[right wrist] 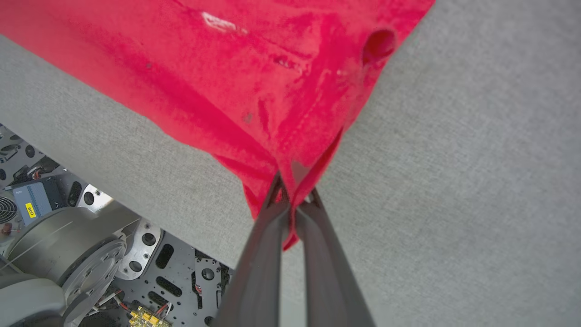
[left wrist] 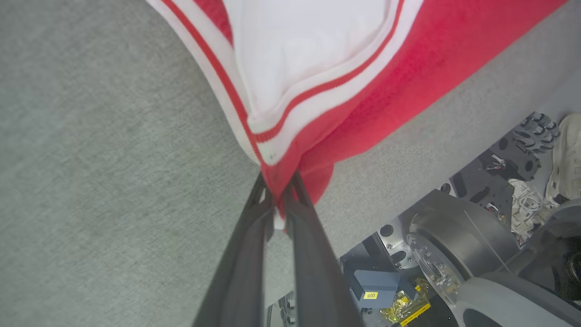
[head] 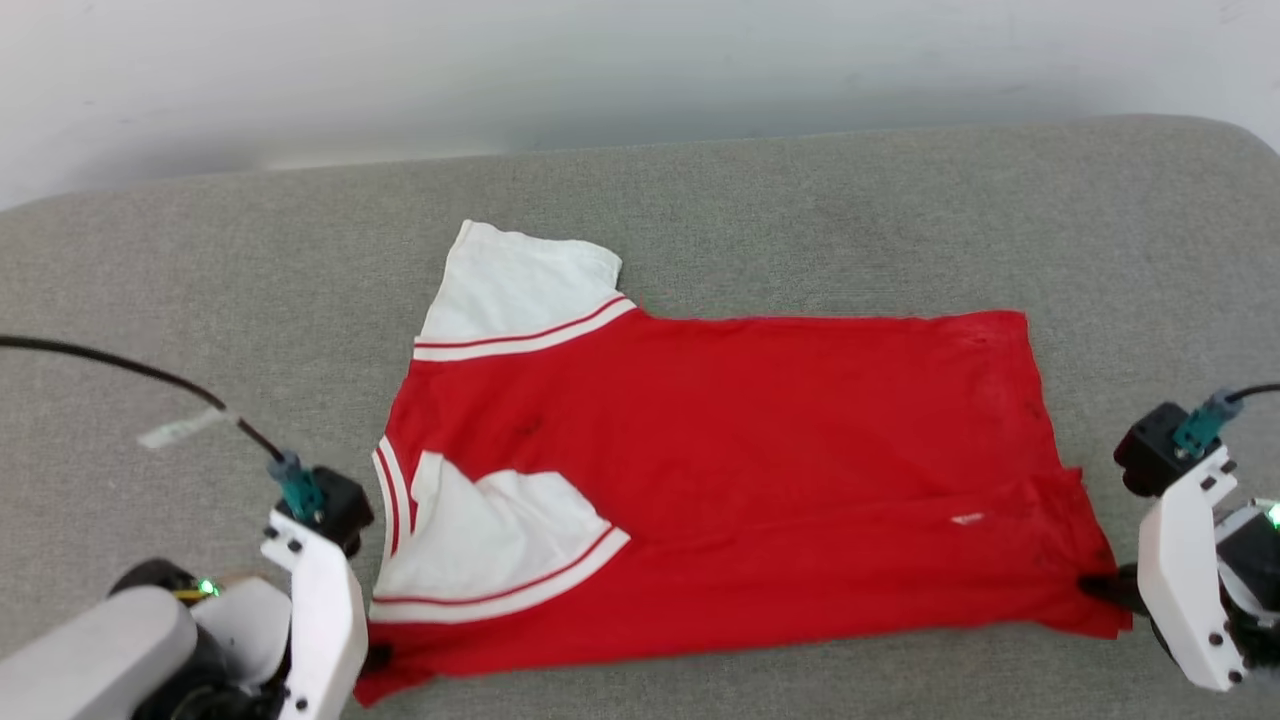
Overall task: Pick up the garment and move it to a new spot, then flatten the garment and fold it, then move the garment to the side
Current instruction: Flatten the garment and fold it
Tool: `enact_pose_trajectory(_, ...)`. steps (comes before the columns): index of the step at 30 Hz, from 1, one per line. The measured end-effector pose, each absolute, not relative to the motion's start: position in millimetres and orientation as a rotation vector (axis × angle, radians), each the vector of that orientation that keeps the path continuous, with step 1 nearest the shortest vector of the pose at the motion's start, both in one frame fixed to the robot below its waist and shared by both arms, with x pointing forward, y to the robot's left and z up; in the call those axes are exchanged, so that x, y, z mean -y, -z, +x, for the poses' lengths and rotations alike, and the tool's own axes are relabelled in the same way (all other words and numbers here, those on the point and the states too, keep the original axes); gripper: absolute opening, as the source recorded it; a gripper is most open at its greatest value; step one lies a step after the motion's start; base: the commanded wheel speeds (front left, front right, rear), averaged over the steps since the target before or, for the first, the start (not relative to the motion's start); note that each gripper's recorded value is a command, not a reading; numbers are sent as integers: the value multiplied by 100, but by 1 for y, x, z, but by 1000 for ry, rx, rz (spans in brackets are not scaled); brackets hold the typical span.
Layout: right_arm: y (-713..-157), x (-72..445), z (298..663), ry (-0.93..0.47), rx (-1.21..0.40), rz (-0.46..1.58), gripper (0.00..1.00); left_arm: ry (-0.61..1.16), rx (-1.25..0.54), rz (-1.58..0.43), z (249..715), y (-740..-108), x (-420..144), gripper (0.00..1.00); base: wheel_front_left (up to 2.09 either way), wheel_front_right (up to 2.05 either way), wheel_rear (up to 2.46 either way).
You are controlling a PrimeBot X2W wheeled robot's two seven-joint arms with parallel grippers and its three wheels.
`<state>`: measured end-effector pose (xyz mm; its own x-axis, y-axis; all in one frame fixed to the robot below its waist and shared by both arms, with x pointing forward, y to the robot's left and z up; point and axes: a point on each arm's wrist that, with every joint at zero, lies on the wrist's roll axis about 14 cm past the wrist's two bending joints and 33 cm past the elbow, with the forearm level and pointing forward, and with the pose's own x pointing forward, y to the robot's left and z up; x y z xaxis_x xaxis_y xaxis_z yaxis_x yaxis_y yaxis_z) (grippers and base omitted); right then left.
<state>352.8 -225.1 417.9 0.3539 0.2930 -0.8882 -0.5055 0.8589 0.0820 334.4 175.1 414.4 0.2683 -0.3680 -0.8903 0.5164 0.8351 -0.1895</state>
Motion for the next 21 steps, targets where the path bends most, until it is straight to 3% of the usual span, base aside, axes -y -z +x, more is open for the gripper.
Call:
enact_pose_trajectory(9,-380,233,327,-495,-1216,-189,0,606,-1272,124,301,-384,-174,0,0,0,0)
enact_pose_trajectory(10,-377,231,326,-498,-1218,-188,19,604,-1273,130,300,-383,-175,37,0,0,0)
enact_pose_trajectory(11,-376,229,326,-502,-1209,-185,73,601,-1258,139,302,-383,-176,100,0,0,0)
enact_pose_trajectory(12,-378,226,330,-505,-1185,-188,100,596,-1248,139,304,-384,-176,100,0,0,0)
enact_pose_trajectory(18,-409,226,361,-482,-974,-218,100,556,-1106,149,336,-414,-183,100,0,0,0)
enact_pose_trajectory(21,-440,223,387,-470,-786,-231,100,537,-984,130,363,-440,-180,100,0,0,0)
